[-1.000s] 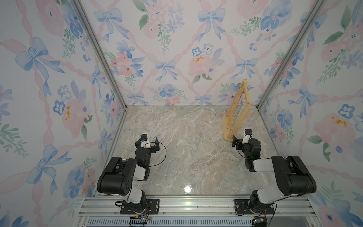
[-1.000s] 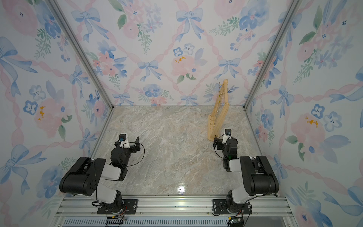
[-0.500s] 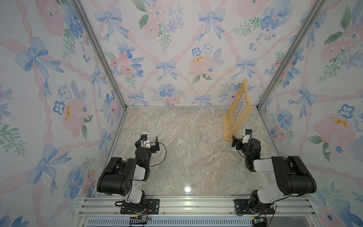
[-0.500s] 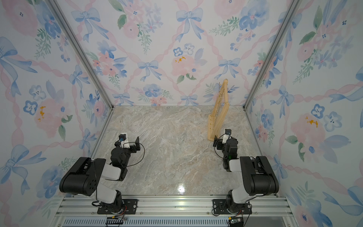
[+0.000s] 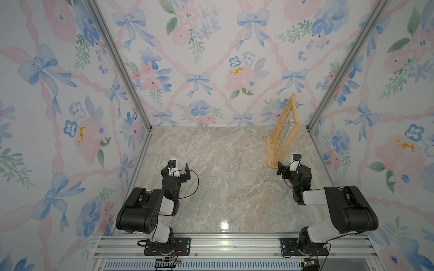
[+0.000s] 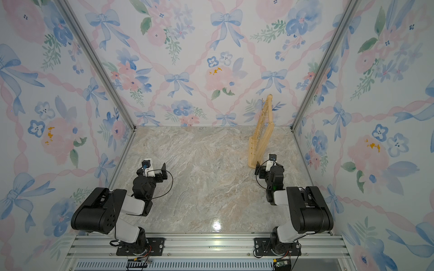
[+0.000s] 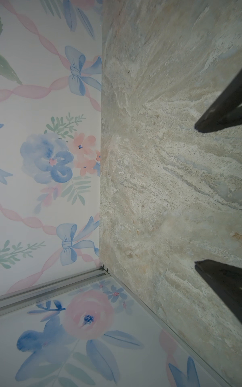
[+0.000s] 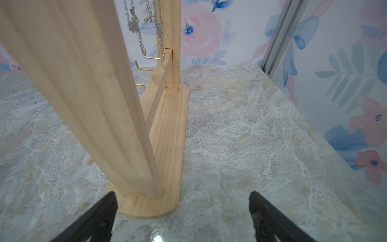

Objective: Take the necklace off the jewelry display stand
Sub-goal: Move the stand to the center of the board.

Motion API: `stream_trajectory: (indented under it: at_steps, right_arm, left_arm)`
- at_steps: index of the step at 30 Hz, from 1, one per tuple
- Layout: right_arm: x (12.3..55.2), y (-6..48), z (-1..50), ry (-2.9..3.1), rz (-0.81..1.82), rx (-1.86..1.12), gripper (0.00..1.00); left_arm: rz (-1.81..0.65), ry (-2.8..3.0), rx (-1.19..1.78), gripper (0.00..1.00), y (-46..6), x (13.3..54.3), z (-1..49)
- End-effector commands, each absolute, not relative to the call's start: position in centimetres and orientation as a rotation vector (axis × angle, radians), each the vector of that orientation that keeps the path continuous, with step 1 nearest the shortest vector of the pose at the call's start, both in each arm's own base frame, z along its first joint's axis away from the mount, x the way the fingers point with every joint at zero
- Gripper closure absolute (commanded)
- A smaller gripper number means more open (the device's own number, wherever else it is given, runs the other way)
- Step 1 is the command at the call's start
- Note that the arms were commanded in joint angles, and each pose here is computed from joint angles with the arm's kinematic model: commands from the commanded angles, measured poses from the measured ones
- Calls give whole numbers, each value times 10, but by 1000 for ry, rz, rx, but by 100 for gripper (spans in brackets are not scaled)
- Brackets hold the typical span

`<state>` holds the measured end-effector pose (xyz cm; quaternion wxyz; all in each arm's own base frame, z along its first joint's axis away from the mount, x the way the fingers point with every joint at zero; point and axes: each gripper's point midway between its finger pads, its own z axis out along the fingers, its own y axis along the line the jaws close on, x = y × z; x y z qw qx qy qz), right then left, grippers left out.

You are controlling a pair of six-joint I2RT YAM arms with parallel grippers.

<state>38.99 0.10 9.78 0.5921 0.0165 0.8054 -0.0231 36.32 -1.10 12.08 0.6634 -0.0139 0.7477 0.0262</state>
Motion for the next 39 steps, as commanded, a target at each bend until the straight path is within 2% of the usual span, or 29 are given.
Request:
stream_trajectory:
  at_steps: [1,6,10,16,20,24,30,35,39]
  right_arm:
    - [380,-3,122,1791,-94,60,1]
    - [360,2,174,1681,-99,69,1]
    - [334,5,224,1550,-39,91,1]
    - [298,-36,267,1437,-78,384,1]
    - [278,-68,258,1416,-33,710,1]
    - [280,-64,262,1423,36,685,1]
    - [269,-82,246,1328,194,866,1]
    - [280,-68,262,1512,211,811,1]
    - [280,-44,287,1607,149,668,1]
  left_arm:
    - [113,1641,-60,2,-8,366,142]
    - [147,1590,-98,2,-9,365,182]
    - [-47,1389,-9,2,-44,357,259]
    - [-327,1209,81,2,-93,348,337]
    - [-515,1240,-24,2,-96,359,338]
    - [-595,1272,-110,2,-75,375,330]
    - [-676,1322,-160,2,-64,396,318]
    - [-700,1361,-161,2,-76,400,316]
    - [-698,1435,-102,2,-108,403,313]
